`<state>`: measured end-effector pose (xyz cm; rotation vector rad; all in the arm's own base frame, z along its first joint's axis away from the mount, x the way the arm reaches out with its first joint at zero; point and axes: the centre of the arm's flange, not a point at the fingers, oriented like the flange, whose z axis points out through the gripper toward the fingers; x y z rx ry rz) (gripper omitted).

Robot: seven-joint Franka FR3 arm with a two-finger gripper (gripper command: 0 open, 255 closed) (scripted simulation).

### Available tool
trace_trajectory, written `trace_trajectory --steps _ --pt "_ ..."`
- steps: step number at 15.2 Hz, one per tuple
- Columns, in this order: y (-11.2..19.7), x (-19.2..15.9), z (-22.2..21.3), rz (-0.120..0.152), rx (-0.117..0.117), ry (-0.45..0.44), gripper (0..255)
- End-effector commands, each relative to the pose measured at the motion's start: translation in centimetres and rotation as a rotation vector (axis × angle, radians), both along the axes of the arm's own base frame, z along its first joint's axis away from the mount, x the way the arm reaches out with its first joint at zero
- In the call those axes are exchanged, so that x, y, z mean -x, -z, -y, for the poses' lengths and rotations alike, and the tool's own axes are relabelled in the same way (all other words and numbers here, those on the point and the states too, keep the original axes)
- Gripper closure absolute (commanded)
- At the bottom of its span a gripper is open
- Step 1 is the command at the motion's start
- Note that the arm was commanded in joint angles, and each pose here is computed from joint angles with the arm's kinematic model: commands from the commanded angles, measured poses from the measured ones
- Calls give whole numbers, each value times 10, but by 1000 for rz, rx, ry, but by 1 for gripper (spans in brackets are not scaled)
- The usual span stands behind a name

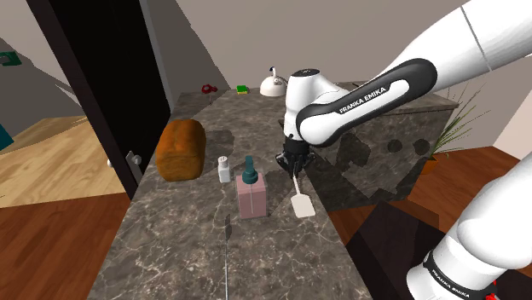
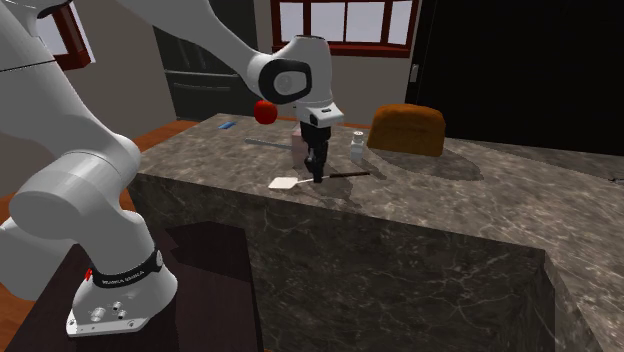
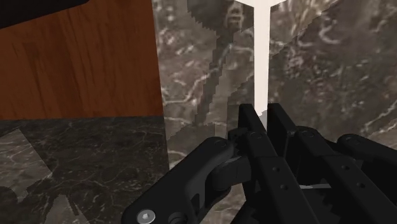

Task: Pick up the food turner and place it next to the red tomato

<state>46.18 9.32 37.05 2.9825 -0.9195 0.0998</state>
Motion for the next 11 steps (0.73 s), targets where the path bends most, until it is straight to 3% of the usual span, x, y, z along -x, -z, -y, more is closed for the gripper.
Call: trace_trajectory --steps 1,11 --pt "-10 -1 -1 0 0 0 255" --pt "-63 -1 -1 0 0 0 255"
